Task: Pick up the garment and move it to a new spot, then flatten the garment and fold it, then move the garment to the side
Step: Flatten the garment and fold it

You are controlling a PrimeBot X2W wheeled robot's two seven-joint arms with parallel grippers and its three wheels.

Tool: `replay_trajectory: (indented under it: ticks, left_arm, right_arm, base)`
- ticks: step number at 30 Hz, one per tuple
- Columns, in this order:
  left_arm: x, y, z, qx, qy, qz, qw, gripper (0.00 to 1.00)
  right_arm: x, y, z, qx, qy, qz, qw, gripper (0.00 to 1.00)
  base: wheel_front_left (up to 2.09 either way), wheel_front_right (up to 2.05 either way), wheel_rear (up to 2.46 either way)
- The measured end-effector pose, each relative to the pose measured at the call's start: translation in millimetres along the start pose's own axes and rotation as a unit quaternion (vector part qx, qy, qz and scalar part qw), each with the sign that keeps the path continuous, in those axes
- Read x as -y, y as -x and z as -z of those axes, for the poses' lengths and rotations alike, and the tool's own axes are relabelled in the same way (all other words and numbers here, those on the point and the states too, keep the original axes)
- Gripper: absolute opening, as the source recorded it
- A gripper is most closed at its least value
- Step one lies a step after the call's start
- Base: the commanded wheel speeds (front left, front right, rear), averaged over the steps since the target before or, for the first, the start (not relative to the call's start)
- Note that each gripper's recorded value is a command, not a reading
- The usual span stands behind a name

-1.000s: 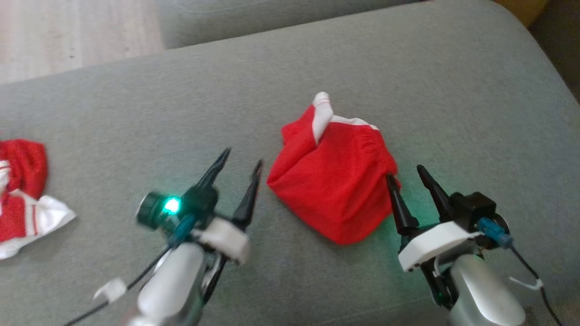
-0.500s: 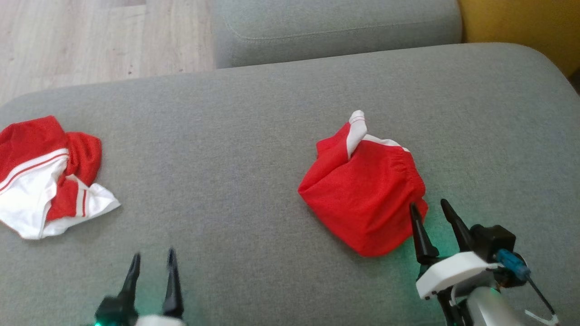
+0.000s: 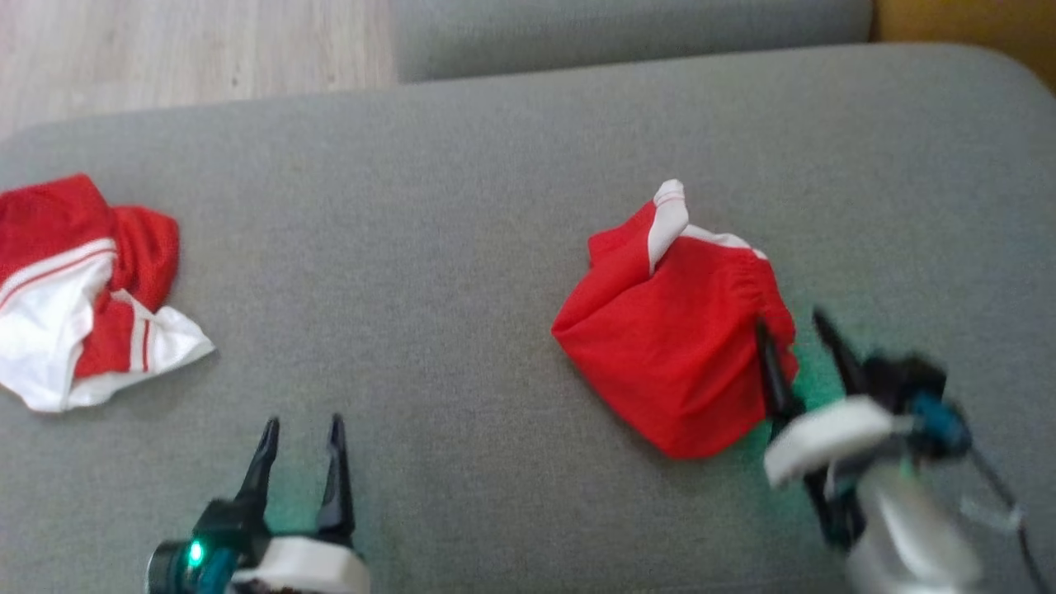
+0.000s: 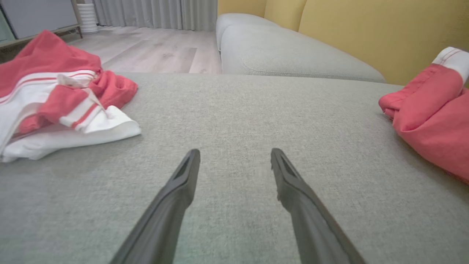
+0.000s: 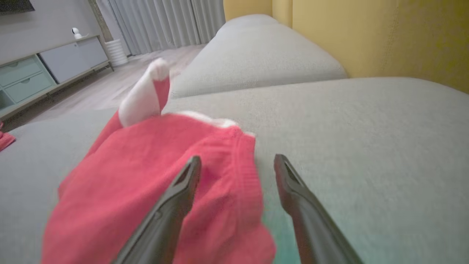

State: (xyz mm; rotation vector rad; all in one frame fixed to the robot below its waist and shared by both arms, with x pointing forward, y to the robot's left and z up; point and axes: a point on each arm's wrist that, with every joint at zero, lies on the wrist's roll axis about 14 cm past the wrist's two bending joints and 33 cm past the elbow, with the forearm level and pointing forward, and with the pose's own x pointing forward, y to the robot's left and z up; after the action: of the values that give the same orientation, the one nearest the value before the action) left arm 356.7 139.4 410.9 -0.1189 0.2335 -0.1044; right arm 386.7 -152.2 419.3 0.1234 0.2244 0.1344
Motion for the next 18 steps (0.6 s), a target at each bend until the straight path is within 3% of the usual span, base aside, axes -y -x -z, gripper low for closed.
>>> replay_trajectory:
  ticks: [7, 18]
  left_arm:
    - [17.3, -25.7, 10.7, -0.022, -0.001, 0.03, 0.999, 1.0]
    - [6.5, -32.0, 29.7, -0.051, 0.005, 0.015, 0.999, 1.0]
  right_arm:
    - [11.7, -63.6, -40.9, 0.03, 0.0, 0.001, 1.0, 1.0]
    - [5.1, -87.6, 14.5, -0.056, -0.085, 0.011, 0.995, 1.0]
  base:
    - [0.0, 0.0, 0.0]
    - [0.0, 0.0, 0.0]
